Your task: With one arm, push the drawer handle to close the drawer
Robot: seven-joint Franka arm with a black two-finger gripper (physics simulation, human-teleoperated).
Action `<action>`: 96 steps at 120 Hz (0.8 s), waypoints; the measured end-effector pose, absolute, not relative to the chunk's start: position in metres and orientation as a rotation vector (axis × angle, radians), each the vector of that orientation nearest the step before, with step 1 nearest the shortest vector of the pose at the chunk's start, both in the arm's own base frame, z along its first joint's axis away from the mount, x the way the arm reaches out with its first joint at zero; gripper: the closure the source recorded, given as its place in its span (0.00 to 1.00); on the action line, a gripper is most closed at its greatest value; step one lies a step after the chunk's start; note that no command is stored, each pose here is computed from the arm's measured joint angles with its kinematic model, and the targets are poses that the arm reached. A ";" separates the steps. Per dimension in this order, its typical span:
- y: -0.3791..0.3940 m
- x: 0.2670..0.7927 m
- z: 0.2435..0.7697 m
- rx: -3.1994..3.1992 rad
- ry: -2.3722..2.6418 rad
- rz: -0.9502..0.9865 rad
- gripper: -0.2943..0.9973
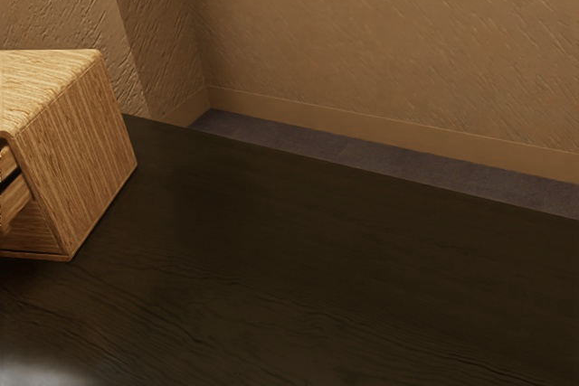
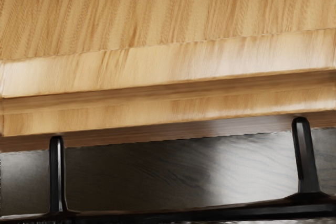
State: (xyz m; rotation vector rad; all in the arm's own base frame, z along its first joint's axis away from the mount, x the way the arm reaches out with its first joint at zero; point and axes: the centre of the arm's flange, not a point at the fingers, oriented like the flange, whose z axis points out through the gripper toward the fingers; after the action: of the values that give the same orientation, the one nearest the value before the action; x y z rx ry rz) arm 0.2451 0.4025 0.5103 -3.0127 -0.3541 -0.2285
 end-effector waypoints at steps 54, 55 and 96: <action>0.410 0.284 0.509 -3.025 -0.344 -0.246 0.84; 0.410 0.284 0.510 -3.025 -0.344 -0.247 0.84; 0.416 0.306 0.511 -3.024 -0.349 -0.248 0.84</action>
State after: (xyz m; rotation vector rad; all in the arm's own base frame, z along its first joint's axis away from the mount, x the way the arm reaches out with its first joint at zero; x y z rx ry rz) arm 0.3057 0.4155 0.5114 -3.0241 -0.3491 -0.2482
